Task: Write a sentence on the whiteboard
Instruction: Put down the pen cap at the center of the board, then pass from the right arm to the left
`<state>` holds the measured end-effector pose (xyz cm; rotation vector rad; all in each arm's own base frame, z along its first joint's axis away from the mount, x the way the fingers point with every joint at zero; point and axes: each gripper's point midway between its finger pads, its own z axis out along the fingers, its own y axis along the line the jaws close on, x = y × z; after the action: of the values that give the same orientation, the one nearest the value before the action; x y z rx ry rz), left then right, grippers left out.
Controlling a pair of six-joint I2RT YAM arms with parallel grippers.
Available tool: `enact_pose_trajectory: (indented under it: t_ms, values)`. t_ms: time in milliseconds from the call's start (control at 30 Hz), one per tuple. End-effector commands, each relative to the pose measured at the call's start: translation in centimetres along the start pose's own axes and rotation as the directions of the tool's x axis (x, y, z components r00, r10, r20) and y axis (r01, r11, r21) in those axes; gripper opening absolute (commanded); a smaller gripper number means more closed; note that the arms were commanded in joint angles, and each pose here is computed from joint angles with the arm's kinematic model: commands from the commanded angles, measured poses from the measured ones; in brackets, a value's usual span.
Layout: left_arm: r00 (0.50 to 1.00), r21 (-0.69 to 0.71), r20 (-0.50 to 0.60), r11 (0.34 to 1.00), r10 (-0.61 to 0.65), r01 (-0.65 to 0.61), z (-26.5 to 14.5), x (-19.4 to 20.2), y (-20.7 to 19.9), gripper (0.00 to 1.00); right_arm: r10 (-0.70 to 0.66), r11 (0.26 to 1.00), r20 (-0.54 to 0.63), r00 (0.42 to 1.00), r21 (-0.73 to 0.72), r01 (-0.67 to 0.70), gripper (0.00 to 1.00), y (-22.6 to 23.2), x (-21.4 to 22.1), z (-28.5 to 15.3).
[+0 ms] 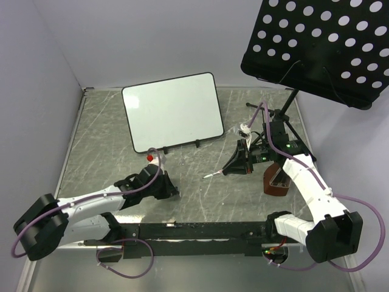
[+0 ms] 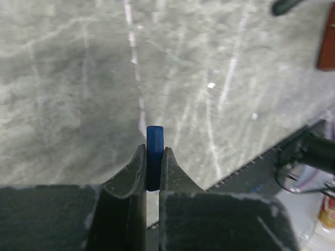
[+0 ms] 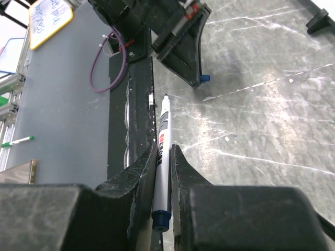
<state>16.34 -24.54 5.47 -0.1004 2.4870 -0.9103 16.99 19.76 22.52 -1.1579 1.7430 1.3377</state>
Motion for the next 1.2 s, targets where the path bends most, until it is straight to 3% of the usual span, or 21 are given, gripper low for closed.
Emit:
enact_pose_trajectory:
  t_ms: [0,133,233,400,567,667,733,767,900,967,1000,1167]
  values:
    - [0.999,-0.028,0.033,0.999,-0.027,0.028,0.7,-1.1,-0.2,0.11,-0.052,0.999,0.019,0.998,0.003,0.052,0.0,-0.3,-0.5,0.0]
    - [0.999,-0.041,0.021,0.999,-0.032,0.033,0.8,-0.7,0.2,0.3,-0.048,0.999,0.02,0.999,-0.003,0.048,0.0,-0.3,-0.5,0.0]
    - [0.999,-0.07,0.049,0.997,-0.023,0.026,0.6,-1.2,0.7,0.36,-0.045,0.999,0.016,0.999,-0.004,0.045,0.0,-0.4,-0.3,0.0]
    - [0.997,-0.073,0.083,0.997,-0.004,0.01,-0.7,-2.6,-0.3,0.61,-0.039,0.999,0.007,0.999,-0.006,0.039,0.0,-0.4,-0.1,0.1]
    - [0.981,0.035,0.172,0.994,0.094,-0.102,-4.0,-5.3,-3.9,0.87,-0.037,0.999,-0.011,0.999,-0.002,0.037,0.0,-0.7,0.4,0.1]
    - [0.937,0.165,0.28,0.951,0.211,-0.263,-7.0,-7.2,-7.5,0.97,-0.035,0.999,-0.019,0.999,0.007,0.035,0.0,-0.9,0.5,0.2]
    - [0.882,0.244,0.352,0.879,0.312,-0.409,-9.0,-7.7,-9.8,0.99,-0.033,0.999,-0.02,0.999,0.008,0.033,0.0,-1.0,0.6,0.2]
    - [0.855,0.338,0.384,0.809,0.348,-0.481,-10.4,-7.6,-12.4,0.99,-0.029,1.0,-0.022,0.999,0.002,0.029,0.0,-0.9,0.6,0.3]
    - [0.68,0.4,0.5,0.554,0.536,-0.731,-12.4,-7.3,-16.3,0.99,-0.013,1.0,-0.038,0.999,-0.026,0.012,0.0,-0.6,1.0,0.9]
    - [0.626,0.383,0.511,0.496,0.589,-0.779,-11.7,-7.9,-17.5,0.97,-0.007,0.999,-0.051,0.999,-0.044,0.004,0.0,-0.4,1.2,1.3]
    - [0.567,0.366,0.521,0.433,0.638,-0.824,-11.3,-7.8,-17.7,0.95,-0.009,0.999,-0.054,0.999,-0.051,0.006,0.0,-0.3,1.3,1.4]
    - [0.426,0.361,0.489,0.268,0.761,-0.893,-8.0,-6.5,-20.2,0.9,-0.003,0.997,-0.062,0.998,-0.078,-0.002,0.0,0.0,1.4,1.9]
